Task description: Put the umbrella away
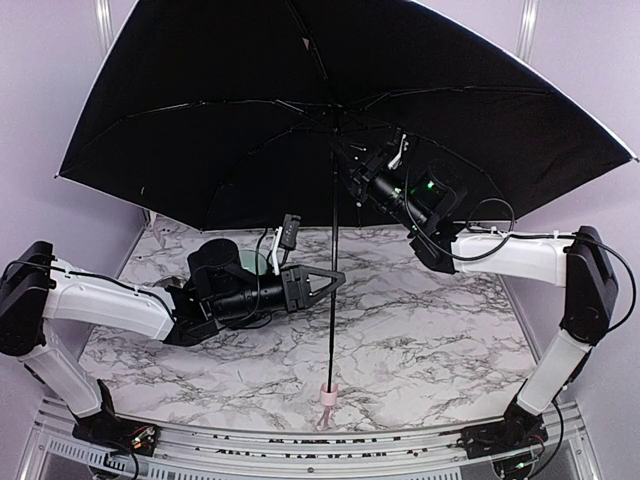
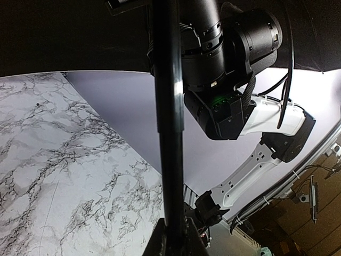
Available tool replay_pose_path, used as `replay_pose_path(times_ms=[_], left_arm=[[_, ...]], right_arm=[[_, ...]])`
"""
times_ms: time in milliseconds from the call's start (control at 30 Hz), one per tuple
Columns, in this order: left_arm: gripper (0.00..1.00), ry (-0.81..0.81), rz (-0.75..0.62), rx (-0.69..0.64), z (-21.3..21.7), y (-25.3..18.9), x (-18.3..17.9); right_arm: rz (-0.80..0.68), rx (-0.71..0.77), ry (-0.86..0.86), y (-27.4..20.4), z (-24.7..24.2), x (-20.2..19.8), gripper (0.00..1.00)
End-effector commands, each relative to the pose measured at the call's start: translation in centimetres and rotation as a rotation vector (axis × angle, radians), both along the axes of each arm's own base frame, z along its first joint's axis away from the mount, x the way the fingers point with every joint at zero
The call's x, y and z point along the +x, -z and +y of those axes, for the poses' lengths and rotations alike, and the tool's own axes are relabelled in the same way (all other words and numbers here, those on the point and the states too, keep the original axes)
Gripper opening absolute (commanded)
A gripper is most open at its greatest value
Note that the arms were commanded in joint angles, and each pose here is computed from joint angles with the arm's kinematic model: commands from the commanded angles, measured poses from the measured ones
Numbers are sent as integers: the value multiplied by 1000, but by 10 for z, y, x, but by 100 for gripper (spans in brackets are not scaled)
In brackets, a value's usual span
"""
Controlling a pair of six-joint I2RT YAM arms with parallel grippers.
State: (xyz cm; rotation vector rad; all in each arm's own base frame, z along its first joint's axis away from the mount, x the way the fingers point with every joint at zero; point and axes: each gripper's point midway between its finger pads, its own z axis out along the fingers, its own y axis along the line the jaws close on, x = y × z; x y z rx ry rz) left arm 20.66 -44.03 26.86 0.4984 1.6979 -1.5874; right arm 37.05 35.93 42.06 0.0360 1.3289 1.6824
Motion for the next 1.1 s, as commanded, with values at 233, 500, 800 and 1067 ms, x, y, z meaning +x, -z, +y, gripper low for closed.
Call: replay_pose_path(times_ms=[233, 500, 800, 1067], left_arm=[[0, 10, -121, -100, 1, -39, -5], [0, 7, -119, -100, 1, -38, -5], [0, 10, -123, -102, 2, -40, -6], [0, 6, -118, -93, 4, -35, -6]], right_arm=[[-153, 43, 36, -44, -12, -16, 53], [-173, 39, 46, -47, -12, -16, 44], [-153, 45, 23, -40, -7, -13, 32], [-163, 40, 26, -41, -6, -9, 20]])
